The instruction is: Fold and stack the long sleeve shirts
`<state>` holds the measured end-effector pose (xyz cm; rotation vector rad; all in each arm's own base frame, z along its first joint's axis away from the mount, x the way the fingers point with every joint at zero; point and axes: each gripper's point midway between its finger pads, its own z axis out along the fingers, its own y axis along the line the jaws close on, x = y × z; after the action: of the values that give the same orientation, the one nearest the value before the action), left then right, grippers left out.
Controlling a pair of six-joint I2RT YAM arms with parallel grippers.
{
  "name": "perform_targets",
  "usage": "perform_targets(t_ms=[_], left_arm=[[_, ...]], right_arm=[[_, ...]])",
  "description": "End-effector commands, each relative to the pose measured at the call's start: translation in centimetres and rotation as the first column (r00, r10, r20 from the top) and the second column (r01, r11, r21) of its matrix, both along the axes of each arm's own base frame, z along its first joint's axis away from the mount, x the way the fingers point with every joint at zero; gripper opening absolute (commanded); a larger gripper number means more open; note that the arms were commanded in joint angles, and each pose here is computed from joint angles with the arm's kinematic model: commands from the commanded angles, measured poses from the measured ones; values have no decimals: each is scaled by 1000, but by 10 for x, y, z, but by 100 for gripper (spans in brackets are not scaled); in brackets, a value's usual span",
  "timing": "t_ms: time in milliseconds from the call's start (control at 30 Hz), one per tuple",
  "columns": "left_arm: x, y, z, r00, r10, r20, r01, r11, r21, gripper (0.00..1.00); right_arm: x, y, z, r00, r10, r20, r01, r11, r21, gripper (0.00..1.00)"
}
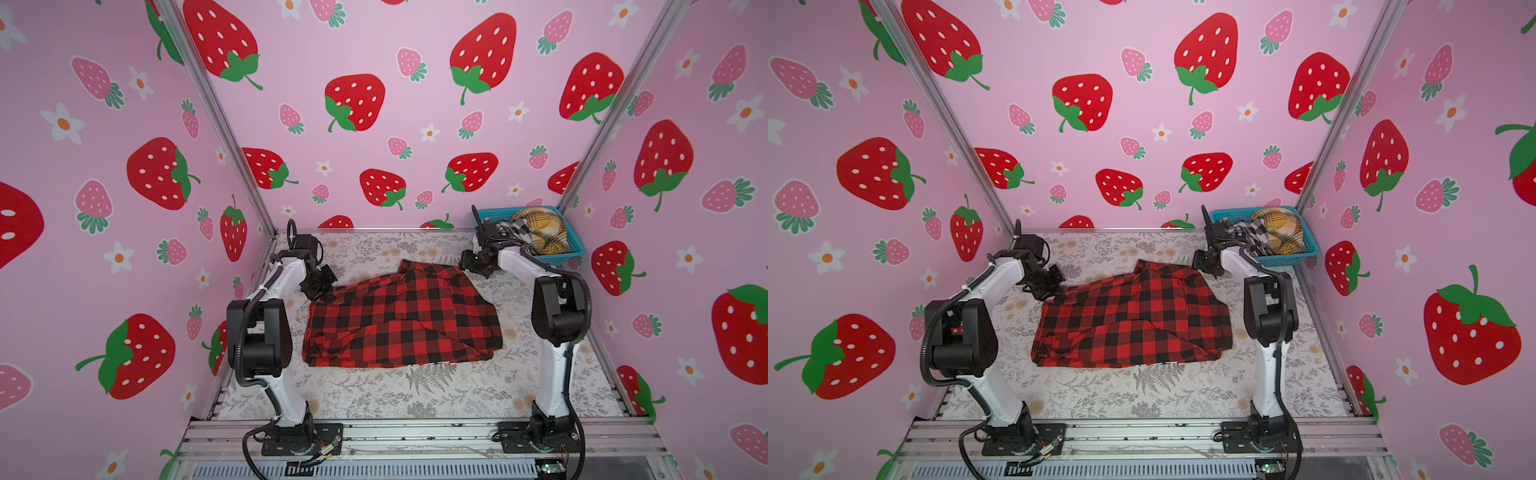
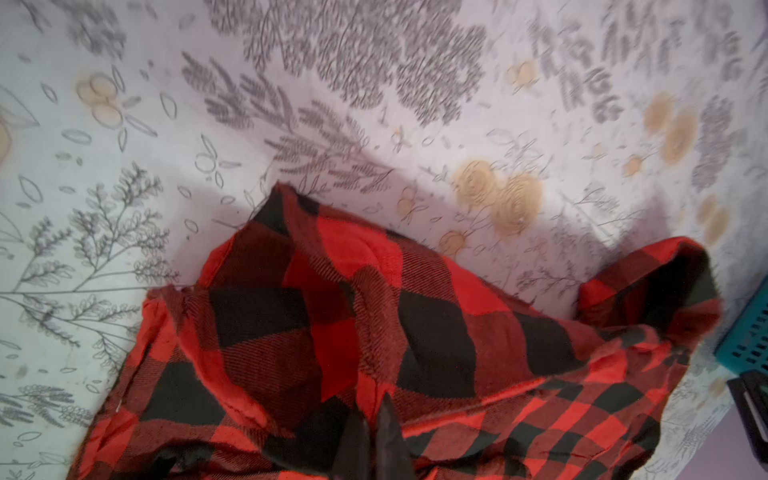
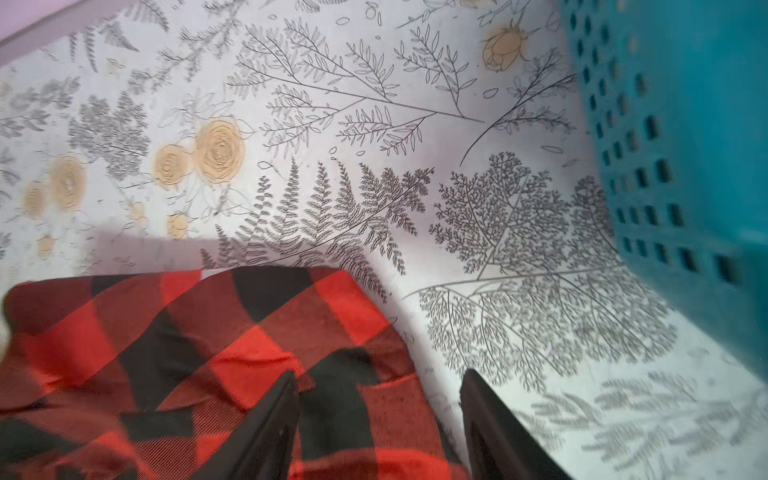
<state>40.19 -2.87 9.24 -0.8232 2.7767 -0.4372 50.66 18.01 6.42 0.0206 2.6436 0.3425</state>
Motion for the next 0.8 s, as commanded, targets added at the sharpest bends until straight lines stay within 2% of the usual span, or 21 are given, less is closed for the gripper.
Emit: perform_targets(t_ms=[0, 133, 267, 467, 767], left_arm=[[-3, -3, 5, 1000, -10, 11, 10, 1000, -17, 0], [-5, -6, 3, 1000, -19, 4, 19, 999, -30, 0], [-8, -6, 0, 1000, -22, -4, 22, 999, -28, 0], [-10, -1, -4, 1000, -22, -14, 22, 1000, -12, 0], [-13, 4, -12, 999, -16, -32, 16, 1000, -8, 0]], right_arm=[[6, 3, -7, 999, 49, -5, -49, 998, -41, 65], [17, 5, -22, 998, 65, -22, -67, 996, -62, 65], [13, 12, -45, 991, 117, -67, -122, 989, -88, 63], [1, 13, -66, 984, 144, -110, -157, 980, -123, 48], [-6, 25, -55, 978, 187, -96, -198, 973, -122, 51]])
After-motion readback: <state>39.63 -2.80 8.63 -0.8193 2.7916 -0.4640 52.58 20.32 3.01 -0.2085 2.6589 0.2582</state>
